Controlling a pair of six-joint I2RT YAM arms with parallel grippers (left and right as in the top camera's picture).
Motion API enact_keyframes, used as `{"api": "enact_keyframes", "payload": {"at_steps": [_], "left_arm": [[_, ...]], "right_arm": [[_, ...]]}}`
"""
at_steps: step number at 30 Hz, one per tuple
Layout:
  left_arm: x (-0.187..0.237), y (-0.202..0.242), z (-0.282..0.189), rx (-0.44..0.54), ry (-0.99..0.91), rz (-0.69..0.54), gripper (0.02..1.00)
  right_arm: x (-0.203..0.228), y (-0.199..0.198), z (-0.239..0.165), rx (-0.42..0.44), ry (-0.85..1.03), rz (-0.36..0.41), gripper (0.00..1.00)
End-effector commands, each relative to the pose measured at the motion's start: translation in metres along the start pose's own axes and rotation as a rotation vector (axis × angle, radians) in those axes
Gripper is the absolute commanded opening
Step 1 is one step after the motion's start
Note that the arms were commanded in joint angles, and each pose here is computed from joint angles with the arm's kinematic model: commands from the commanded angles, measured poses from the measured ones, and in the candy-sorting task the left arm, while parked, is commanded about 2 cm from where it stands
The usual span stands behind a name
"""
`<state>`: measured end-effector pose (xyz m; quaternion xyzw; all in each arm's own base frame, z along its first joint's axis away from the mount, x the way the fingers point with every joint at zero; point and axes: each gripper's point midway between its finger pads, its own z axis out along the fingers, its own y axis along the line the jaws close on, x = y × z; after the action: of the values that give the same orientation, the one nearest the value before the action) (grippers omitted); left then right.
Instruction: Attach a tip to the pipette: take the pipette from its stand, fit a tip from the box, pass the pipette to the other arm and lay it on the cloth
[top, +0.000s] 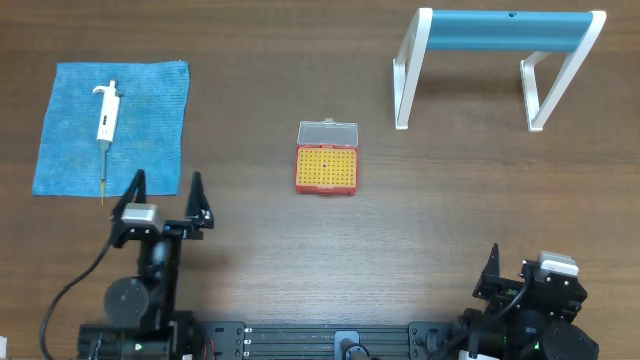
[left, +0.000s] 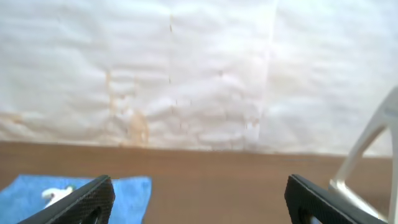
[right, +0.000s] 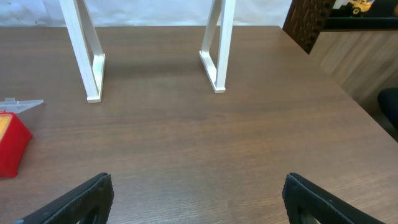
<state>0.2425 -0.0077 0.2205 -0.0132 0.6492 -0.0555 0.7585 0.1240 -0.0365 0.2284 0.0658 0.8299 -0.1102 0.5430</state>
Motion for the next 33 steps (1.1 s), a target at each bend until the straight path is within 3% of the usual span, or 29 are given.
{"api": "enact_keyframes", "payload": {"at_steps": [1,3,33], "left_arm": [[0.036,-0.003,-0.002,0.027,0.118,0.021,0.888],[0.066,0.0,-0.007,0.014,0.244,0.01,0.89],[0.063,-0.001,-0.007,0.017,0.232,0.012,0.888]], "right_arm": [[0.0,-0.003,0.001,0.017,0.005,-0.012,0.882],[0.0,-0.003,0.001,0.017,0.005,-0.012,0.882],[0.0,-0.003,0.001,0.018,0.005,-0.012,0.886]]}}
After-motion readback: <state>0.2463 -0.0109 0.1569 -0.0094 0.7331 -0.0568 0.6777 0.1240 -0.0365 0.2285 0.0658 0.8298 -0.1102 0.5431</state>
